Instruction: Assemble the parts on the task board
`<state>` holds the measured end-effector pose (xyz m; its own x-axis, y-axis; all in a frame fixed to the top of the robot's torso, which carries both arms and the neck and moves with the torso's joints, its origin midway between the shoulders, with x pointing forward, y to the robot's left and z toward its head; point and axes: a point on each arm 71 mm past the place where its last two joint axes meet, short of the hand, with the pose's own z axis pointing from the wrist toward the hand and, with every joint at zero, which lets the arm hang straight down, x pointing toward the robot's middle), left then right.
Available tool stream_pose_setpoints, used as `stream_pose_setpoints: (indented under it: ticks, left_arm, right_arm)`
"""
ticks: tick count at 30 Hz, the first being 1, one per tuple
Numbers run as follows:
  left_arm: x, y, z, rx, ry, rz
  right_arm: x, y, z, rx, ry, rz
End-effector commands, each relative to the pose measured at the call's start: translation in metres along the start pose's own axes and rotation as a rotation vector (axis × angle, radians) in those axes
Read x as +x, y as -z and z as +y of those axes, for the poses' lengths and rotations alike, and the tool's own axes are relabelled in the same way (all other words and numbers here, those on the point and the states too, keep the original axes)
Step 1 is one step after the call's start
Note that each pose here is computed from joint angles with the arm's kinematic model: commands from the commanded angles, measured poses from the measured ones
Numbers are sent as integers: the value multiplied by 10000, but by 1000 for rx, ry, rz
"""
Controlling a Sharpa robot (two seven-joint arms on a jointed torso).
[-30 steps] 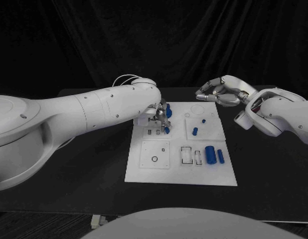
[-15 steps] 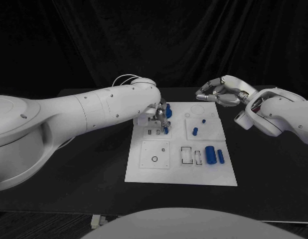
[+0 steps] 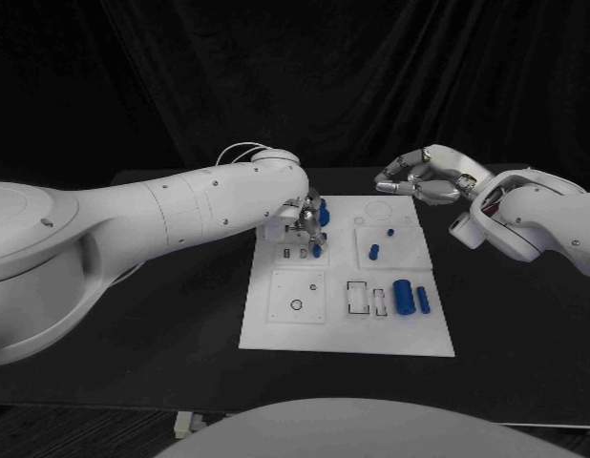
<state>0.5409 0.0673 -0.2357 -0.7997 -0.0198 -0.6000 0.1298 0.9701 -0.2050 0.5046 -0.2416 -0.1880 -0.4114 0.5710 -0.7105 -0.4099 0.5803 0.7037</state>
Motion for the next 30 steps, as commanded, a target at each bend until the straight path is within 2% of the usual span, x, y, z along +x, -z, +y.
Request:
stream_pose_setpoints:
  ticks: [1, 15, 30]
  left_arm:
    - [14, -4, -29, 23, 5, 6]
    - [19, -5, -29, 14, 2, 11]
    - [22, 6, 18, -24, 7, 3]
  right_arm:
    - [16, 0, -16, 15, -2, 13]
    - [17, 3, -23, 16, -3, 16]
    - [11, 20, -42, 17, -2, 11]
